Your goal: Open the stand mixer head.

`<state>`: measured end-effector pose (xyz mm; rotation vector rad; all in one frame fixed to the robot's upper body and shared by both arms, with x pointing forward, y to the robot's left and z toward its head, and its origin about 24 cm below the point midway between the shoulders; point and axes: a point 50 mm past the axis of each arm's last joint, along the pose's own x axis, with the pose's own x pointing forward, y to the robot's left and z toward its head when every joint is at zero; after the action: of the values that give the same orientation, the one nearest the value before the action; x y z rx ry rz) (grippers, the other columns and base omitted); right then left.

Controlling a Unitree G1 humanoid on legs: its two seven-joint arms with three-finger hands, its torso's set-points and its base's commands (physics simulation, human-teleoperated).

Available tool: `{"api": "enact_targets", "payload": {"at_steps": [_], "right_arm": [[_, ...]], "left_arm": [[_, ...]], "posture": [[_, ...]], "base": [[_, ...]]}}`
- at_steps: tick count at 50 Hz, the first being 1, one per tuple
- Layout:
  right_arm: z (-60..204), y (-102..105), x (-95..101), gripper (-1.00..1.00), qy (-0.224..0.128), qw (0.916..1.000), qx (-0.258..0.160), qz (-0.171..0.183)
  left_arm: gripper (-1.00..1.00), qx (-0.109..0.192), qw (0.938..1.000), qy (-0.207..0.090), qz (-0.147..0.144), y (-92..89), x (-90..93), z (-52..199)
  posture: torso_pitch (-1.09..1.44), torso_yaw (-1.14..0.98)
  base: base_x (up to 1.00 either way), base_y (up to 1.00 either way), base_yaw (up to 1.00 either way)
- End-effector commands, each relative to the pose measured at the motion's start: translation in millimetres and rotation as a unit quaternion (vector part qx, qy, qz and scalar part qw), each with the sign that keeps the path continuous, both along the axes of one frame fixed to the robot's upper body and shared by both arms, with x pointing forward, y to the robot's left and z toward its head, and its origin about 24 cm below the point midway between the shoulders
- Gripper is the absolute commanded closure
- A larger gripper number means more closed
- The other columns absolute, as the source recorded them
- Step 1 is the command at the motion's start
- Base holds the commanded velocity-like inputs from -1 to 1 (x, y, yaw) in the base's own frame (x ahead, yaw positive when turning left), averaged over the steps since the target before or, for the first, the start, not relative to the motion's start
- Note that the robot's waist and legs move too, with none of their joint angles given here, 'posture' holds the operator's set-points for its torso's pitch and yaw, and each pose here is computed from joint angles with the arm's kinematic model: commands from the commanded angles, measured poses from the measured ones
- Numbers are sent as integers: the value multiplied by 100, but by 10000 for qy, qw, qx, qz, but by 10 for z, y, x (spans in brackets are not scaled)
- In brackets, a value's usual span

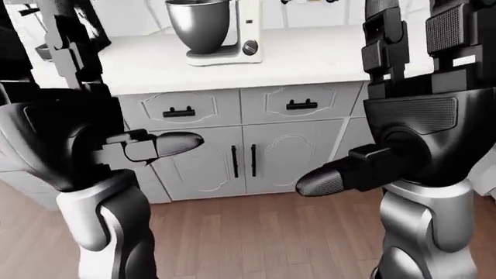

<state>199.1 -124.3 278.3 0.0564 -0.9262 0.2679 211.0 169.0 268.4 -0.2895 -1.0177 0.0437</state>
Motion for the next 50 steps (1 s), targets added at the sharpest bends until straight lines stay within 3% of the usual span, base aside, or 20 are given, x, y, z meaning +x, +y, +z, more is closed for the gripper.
{"api": "enact_targets", "payload": {"at_steps": [1,19,26,50], "right_arm": [[50,-28,-35,-100,-186,9998,27,-101],[47,-14,-53,-100,-219,9997,-22,-56],[36,-7,-40,-100,-175,9998,-43,-58],[-2,1,-44,-100,-219,9995,-148,-167]], "left_arm": [[-100,46,9998,-169,-83,-29,-20,54],[-100,27,9998,-169,-76,-19,-26,48],[-100,14,9998,-162,-68,-16,-19,42],[-100,-9,9999,-115,-67,-11,-3,4]], "posture": [[0,0],[0,0],[0,0],[0,0]], "base": [[0,0,0],[23,0,0],[84,0,0],[0,0,0]]}}
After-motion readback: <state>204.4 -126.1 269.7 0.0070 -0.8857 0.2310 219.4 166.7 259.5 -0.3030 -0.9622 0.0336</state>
